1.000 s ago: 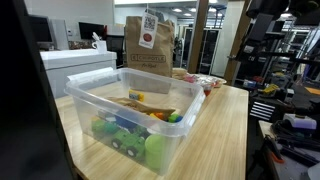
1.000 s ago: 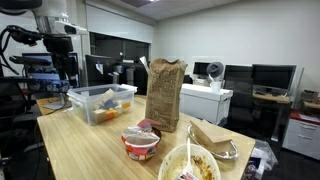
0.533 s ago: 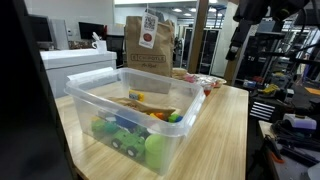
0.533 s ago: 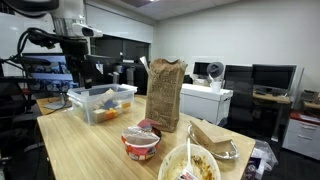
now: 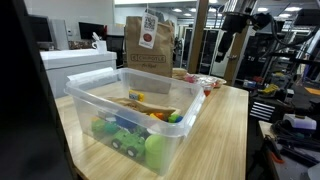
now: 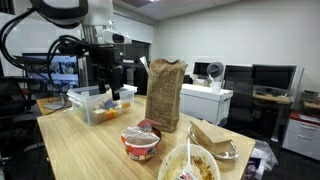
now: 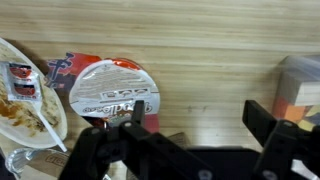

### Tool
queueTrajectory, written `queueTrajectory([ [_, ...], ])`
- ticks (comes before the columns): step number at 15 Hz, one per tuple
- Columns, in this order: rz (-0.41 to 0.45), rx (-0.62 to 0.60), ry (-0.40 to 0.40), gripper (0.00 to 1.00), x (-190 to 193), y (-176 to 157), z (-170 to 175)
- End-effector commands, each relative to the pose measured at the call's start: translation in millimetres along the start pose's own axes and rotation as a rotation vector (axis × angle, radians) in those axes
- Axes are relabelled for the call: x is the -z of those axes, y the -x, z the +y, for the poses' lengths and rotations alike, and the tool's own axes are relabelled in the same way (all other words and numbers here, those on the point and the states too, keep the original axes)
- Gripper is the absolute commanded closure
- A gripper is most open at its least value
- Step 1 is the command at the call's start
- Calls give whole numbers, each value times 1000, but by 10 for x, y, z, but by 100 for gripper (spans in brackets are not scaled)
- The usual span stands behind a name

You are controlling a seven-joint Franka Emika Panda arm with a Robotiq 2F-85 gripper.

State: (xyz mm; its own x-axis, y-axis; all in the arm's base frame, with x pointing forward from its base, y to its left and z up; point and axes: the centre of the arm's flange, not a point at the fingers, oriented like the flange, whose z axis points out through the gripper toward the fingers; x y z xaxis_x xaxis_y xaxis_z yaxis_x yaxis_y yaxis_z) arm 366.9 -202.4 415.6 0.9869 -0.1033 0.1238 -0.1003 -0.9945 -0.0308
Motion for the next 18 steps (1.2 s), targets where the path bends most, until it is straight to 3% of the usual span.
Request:
queueTrajectory([
  [1,-10,-48,51,0,-208,-312,442],
  [4,-29,-115,84,0,-454,-463,781],
  [9,-80,-167,90,0,-840,-559,1034],
  [18,-136,-131,38,0,-1223,-692,736],
])
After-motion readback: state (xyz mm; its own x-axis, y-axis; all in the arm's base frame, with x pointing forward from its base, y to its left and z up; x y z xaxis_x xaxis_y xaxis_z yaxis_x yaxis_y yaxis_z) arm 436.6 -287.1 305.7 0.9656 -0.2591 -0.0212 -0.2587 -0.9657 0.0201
